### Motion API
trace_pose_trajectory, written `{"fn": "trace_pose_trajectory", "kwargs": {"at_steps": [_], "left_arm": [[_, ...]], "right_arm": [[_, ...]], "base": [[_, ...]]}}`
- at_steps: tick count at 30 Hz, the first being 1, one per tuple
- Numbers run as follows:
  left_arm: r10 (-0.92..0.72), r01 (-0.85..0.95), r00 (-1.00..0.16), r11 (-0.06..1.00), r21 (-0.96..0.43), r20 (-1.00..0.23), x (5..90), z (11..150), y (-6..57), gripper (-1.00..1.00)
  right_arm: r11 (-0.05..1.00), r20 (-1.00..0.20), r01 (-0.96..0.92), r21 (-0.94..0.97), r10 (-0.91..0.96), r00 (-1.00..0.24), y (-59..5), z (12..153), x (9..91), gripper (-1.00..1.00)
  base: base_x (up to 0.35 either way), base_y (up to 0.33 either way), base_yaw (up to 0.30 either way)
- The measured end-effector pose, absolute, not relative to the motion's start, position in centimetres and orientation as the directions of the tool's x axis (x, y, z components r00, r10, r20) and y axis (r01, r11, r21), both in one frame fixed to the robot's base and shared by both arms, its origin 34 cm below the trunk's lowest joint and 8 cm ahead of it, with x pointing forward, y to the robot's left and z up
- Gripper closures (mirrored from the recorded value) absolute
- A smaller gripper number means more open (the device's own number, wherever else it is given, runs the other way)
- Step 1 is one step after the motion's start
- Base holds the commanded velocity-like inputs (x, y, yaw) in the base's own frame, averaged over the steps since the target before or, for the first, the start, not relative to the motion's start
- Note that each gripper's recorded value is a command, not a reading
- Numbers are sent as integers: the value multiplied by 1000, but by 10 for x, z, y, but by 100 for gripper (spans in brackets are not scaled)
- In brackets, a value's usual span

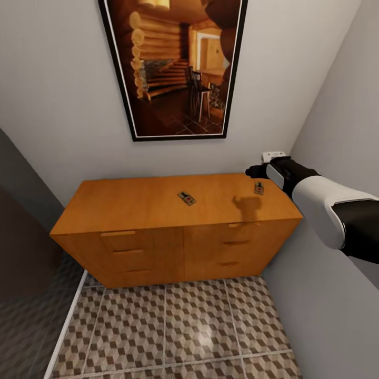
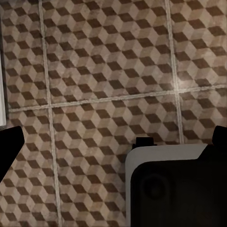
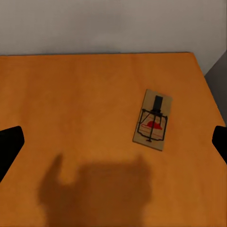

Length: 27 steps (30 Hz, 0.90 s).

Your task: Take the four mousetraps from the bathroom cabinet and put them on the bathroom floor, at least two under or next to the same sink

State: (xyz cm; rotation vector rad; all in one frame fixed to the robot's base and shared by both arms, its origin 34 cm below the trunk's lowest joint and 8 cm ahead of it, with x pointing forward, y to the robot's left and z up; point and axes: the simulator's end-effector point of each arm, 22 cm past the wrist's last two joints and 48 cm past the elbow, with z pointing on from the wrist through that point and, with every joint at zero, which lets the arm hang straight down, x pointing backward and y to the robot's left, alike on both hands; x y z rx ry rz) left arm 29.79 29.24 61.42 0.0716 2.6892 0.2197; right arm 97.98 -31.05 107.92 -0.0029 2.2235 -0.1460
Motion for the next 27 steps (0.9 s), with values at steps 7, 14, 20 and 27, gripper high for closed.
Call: {"fn": "trace_pose_trajectory", "kwargs": {"at_steps": [7,14,20,27], "left_arm": [[85,17,-907,986,165,-412,294,612,292,-100],[85,19,-912,986,165,-402,289,610,292,-100],[85,21,-915,986,165,-394,285,608,292,-100],[85,22,-920,986,164,-384,281,606,292,-100]], "right_arm": [[993,-782,50,-107,-53,-621,-311,1069,980,-100],[993,-775,49,-108,-53,-629,-312,1060,981,-100],[993,-769,48,-109,-53,-637,-312,1051,981,-100],[993,-762,48,-110,-53,-645,-312,1041,982,-100]], "base": [[1,-117,0],[0,-114,0],[0,-26,0],[0,-5,0]]}}
